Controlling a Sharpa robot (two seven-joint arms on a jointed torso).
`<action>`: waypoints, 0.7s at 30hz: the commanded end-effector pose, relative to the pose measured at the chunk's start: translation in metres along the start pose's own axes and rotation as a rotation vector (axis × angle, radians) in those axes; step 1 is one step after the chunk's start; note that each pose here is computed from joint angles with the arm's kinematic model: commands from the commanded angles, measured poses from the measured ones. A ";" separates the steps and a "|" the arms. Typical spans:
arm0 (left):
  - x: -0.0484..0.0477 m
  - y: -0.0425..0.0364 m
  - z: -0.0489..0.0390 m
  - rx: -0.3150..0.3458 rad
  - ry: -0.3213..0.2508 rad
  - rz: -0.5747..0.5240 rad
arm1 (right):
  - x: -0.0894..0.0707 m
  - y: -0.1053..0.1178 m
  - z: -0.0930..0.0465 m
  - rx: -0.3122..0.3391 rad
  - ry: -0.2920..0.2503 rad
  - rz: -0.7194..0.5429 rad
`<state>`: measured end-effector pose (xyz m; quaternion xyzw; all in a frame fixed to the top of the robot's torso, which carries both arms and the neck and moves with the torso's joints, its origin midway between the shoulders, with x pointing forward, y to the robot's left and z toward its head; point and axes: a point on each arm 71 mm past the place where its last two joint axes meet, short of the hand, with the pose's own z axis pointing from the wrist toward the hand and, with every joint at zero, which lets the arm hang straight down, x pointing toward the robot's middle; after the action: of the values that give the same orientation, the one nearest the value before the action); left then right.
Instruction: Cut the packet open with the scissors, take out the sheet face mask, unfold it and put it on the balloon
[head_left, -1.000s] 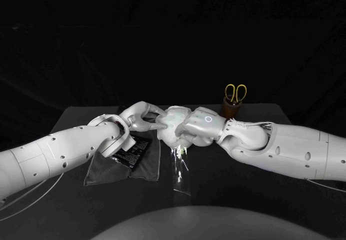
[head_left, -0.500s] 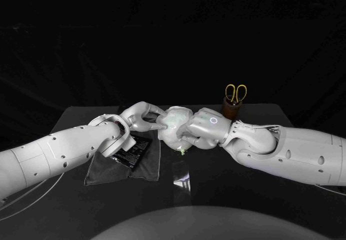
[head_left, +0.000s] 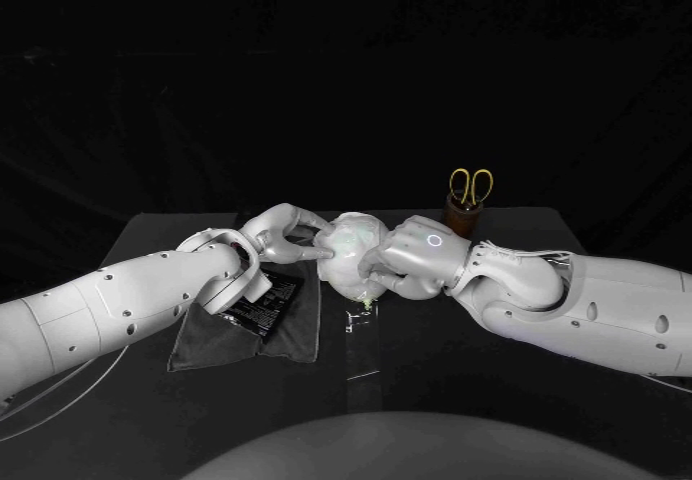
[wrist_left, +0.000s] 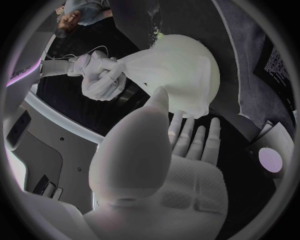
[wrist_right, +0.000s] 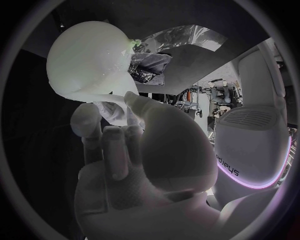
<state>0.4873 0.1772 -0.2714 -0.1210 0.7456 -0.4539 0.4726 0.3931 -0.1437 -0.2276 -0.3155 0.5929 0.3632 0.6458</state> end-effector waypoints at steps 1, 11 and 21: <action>0.0016 -0.0014 0.0010 0.000 0.017 -0.002 | 0.001 -0.002 0.000 0.025 0.030 -0.020; 0.0023 -0.0009 0.0013 -0.010 0.025 0.000 | 0.003 -0.005 -0.001 0.043 0.051 -0.030; 0.0027 -0.0006 0.0015 -0.015 0.027 0.003 | 0.006 -0.008 -0.005 0.055 0.108 -0.019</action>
<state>0.4875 0.1770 -0.2729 -0.1223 0.7520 -0.4477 0.4682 0.3970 -0.1509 -0.2318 -0.3149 0.6195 0.3340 0.6368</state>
